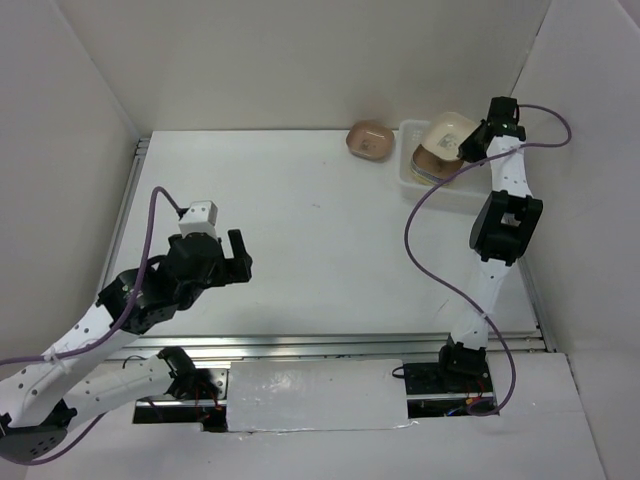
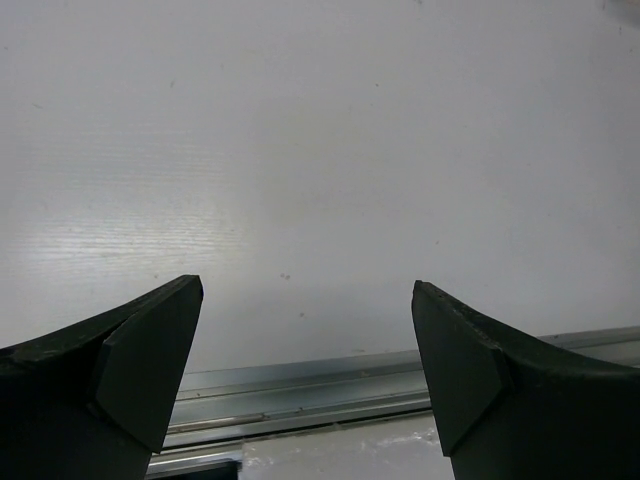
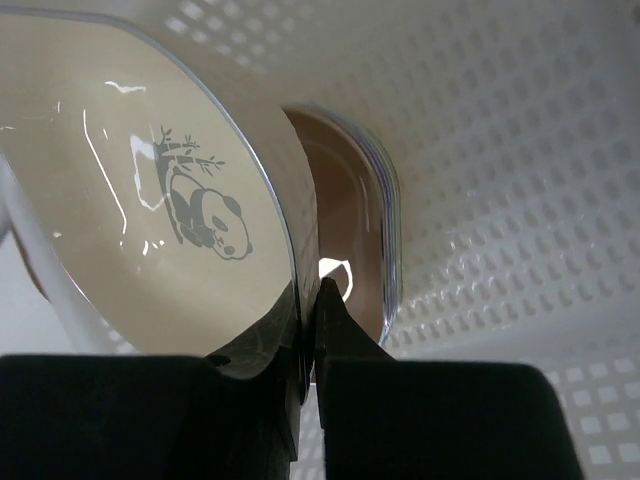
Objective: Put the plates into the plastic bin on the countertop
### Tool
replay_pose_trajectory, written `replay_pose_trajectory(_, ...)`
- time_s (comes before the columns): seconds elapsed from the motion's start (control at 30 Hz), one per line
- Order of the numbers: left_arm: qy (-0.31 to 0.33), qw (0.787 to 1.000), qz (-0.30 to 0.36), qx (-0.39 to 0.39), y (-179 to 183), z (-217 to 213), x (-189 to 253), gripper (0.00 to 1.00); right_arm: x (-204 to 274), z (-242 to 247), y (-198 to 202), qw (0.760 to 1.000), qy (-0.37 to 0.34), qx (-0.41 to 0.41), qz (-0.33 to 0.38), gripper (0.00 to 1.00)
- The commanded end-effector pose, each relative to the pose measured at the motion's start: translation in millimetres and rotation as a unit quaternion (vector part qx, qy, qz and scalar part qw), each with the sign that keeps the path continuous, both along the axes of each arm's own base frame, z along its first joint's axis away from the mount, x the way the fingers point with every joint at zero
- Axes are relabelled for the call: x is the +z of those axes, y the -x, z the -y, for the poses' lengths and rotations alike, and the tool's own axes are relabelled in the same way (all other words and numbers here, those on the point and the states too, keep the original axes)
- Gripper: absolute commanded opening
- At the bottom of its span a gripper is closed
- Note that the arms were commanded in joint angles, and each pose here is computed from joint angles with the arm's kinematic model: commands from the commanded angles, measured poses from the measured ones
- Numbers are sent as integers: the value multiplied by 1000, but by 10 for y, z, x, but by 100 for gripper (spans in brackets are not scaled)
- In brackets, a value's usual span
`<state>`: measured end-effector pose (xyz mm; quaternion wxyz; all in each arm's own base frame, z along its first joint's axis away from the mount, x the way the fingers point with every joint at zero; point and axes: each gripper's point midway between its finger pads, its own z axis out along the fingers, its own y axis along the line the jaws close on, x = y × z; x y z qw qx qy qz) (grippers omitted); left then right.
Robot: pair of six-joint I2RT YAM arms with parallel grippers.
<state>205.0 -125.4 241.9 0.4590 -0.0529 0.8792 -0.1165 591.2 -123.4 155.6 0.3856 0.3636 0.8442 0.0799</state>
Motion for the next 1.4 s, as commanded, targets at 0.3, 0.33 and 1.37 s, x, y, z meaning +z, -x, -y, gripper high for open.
replay_pose_trajectory(0.3,-63,998,7,15,-56,-263,-80,99,722,-343,297,999,-1,35,41,100)
replay_pose_trajectory(0.33,-61,998,9,17,-48,-282,-65,99,972,-350,362,998,13,30,62,100)
replay_pose_trajectory(1.37,-41,999,-9,-15,-183,-216,-223,99,-122,-3238,-617,792,397,438,153,100)
